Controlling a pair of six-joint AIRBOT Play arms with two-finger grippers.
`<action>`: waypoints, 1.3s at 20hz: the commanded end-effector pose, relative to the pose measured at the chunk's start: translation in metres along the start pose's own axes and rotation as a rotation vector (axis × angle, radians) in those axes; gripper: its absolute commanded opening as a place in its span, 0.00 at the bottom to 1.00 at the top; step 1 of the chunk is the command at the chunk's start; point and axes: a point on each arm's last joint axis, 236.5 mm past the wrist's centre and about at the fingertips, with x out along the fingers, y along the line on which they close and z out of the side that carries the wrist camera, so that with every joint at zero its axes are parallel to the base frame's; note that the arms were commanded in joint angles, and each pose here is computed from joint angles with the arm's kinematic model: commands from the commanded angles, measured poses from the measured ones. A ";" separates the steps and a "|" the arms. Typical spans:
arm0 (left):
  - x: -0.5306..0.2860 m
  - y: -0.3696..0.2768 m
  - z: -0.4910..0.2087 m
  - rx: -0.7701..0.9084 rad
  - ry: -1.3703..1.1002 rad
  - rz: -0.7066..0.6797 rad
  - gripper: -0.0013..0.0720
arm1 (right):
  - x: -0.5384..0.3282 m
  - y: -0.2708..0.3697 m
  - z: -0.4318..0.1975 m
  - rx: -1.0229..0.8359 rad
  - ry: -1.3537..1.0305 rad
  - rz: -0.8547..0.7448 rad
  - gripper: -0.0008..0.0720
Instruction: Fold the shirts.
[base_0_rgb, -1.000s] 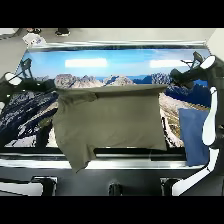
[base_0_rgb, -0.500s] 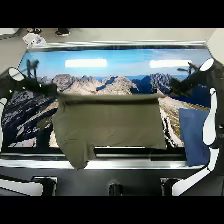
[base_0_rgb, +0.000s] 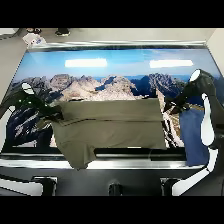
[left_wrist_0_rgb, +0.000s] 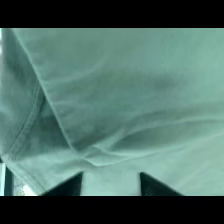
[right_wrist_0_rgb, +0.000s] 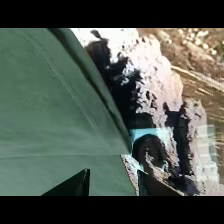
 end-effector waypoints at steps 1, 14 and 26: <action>-0.020 0.004 -0.009 -0.013 0.029 -0.013 0.65 | -0.024 -0.010 -0.017 0.004 0.015 0.001 0.57; 0.071 -0.008 -0.178 -0.121 0.025 -0.200 0.65 | 0.004 -0.036 -0.092 0.057 -0.048 0.051 0.60; 0.090 -0.013 -0.165 -0.187 -0.060 -0.224 0.05 | 0.073 -0.044 -0.163 0.072 0.073 0.067 0.79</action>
